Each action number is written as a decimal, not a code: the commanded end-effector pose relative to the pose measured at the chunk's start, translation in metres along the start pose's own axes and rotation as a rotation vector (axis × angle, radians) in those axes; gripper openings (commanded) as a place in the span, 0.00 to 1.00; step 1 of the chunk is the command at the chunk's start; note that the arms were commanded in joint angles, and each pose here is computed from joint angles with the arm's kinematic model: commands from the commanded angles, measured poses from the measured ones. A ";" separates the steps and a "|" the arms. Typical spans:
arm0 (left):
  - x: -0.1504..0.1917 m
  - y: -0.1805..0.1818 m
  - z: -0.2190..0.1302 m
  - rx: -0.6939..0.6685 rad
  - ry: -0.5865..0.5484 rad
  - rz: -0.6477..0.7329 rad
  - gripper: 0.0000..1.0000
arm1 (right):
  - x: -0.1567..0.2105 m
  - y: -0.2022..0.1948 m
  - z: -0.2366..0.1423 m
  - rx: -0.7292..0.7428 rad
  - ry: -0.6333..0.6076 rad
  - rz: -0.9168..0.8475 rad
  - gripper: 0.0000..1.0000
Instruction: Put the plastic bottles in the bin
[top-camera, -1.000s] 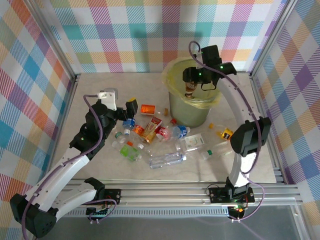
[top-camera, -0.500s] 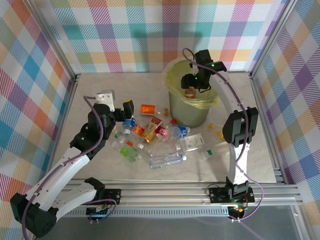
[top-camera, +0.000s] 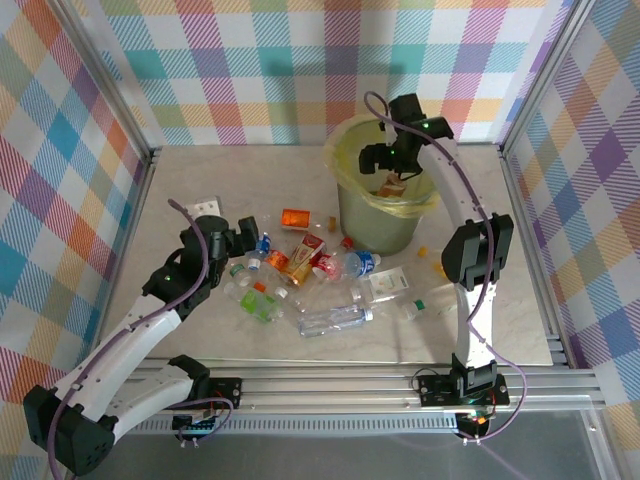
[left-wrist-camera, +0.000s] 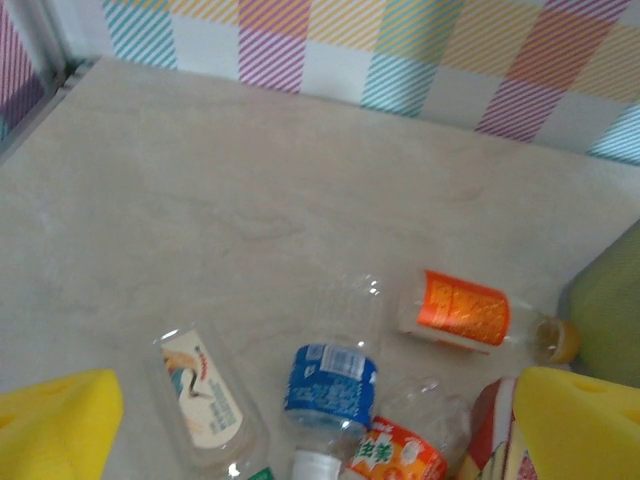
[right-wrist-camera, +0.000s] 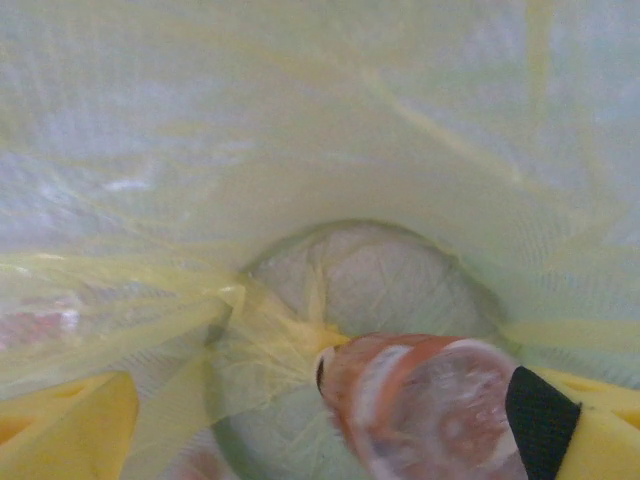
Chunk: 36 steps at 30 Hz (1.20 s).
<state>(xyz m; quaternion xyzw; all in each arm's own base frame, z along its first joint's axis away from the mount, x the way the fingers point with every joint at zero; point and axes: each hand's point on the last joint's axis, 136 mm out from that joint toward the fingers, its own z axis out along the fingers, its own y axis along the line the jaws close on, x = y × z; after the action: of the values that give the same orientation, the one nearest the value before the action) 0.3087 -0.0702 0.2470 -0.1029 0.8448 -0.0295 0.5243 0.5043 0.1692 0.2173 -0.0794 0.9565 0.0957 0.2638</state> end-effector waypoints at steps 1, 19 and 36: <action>0.023 0.017 0.008 -0.041 0.087 -0.050 1.00 | -0.012 0.003 -0.041 -0.008 -0.055 -0.027 0.99; 0.089 0.057 0.070 -0.061 0.341 -0.288 1.00 | 0.003 0.007 -0.168 0.005 -0.276 -0.018 1.00; 0.108 0.077 0.129 -0.091 0.373 -0.439 0.96 | 0.033 0.019 -0.184 -0.094 -0.366 -0.005 1.00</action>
<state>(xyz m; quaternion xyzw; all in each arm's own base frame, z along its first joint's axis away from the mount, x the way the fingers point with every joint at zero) 0.3563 -0.0133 0.0813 -0.2840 0.8948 -0.1109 0.3261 0.3830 0.1347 0.3461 -0.0720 0.8997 0.1300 0.4105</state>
